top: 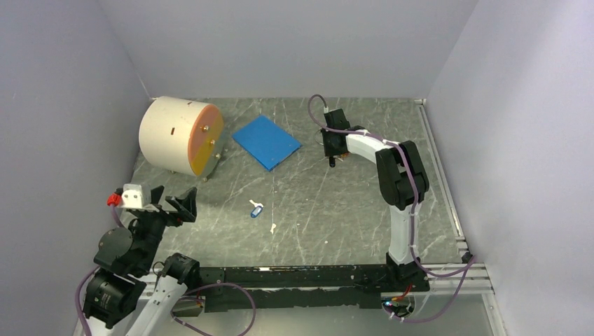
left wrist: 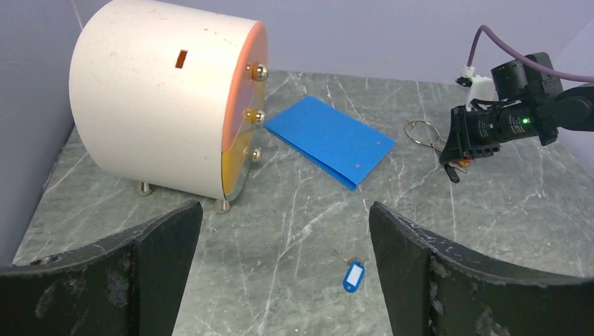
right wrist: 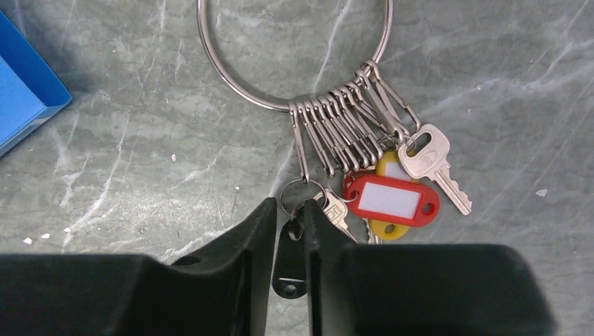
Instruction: Remove the keys from the keyring
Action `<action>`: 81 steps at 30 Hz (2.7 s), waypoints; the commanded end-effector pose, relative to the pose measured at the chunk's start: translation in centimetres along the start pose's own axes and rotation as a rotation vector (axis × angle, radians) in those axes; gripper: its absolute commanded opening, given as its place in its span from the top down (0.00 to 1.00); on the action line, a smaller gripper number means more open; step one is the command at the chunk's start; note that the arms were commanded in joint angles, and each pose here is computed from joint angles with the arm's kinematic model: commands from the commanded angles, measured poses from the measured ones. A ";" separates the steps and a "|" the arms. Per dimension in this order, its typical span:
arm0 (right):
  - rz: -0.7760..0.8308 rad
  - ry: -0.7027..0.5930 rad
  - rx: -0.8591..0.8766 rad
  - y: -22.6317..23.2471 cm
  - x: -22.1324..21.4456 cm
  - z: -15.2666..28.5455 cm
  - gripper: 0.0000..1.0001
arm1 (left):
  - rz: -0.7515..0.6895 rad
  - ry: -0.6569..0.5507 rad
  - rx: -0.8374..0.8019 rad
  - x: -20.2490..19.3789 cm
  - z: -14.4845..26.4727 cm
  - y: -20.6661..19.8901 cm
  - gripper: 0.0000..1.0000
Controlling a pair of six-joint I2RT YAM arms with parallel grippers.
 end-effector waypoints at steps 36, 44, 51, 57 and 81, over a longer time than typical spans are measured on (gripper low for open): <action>-0.087 0.061 0.390 8.7 -13.6 16.4 0.84 | 0.251 0.573 -0.522 -6.0 -6.8 -9.4 0.17; -0.059 -0.008 0.325 5.7 -13.0 16.9 0.70 | 0.340 0.636 -0.577 -7.4 -8.1 -11.2 0.19; -0.080 0.023 0.335 3.1 -13.7 15.4 0.69 | 0.307 0.707 -0.606 -8.8 -9.0 -14.6 0.19; -0.068 0.033 0.358 3.4 -13.7 14.6 0.67 | 0.197 0.764 -0.610 -11.9 -10.3 -18.7 0.19; -0.110 0.053 0.401 3.1 -13.2 12.5 0.67 | -0.097 0.768 -0.586 -21.4 -12.7 -26.1 0.16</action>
Point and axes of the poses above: each gripper's point midway between its finger pads, its own z axis back along the fingers, its own y axis along the line the jaws close on, x = y × z, the point moved 6 cm from there along z, back along the fingers, and after that the axes turned 2 degrees about -z, right-handed, at the moved point
